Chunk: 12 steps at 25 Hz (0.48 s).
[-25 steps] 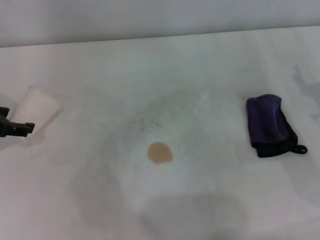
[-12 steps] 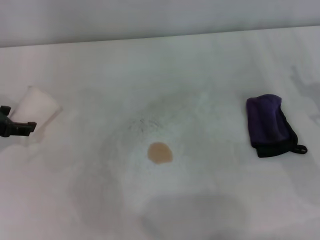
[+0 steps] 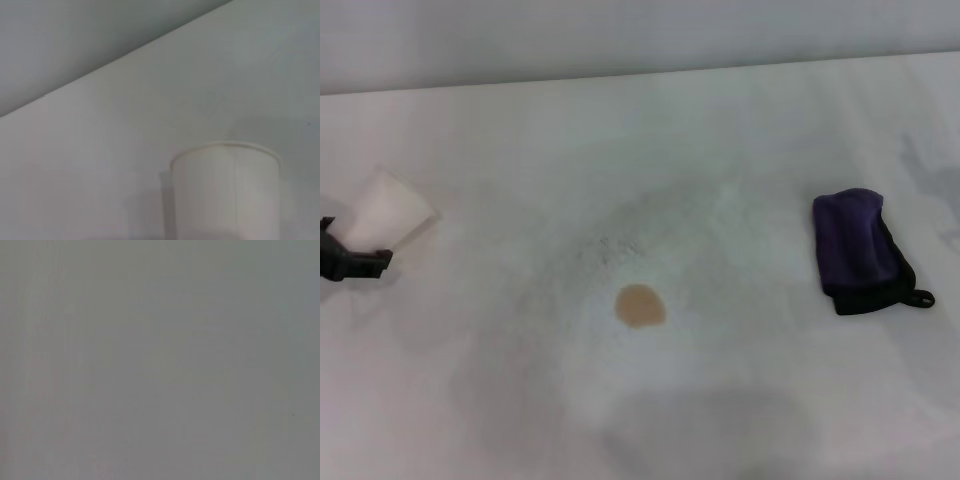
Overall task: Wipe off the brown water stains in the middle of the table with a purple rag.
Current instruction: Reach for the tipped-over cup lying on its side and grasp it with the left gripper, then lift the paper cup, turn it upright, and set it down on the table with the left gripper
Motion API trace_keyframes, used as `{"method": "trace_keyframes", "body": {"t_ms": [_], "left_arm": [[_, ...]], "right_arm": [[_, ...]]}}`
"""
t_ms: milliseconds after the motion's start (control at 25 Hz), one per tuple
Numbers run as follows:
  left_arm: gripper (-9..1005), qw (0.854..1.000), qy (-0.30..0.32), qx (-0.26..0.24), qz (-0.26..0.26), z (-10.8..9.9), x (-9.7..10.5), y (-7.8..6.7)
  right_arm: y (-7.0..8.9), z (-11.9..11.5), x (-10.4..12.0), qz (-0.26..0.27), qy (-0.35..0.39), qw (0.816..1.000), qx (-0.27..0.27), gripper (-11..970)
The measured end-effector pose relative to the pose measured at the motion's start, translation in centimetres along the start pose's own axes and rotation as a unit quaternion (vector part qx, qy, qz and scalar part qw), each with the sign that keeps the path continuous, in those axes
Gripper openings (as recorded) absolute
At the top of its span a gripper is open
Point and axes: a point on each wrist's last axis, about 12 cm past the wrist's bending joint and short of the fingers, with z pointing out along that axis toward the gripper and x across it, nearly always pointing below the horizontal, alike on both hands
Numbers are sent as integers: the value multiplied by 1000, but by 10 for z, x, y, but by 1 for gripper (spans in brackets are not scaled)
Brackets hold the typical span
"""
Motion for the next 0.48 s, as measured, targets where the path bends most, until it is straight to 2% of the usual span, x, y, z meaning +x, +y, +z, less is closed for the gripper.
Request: {"method": "trace_keyframes", "body": {"t_ms": [480], "left_arm": [[876, 999, -8, -11, 33, 3, -8, 1]], "right_arm": [[2, -2, 3, 3, 7, 1000, 0, 858]]}}
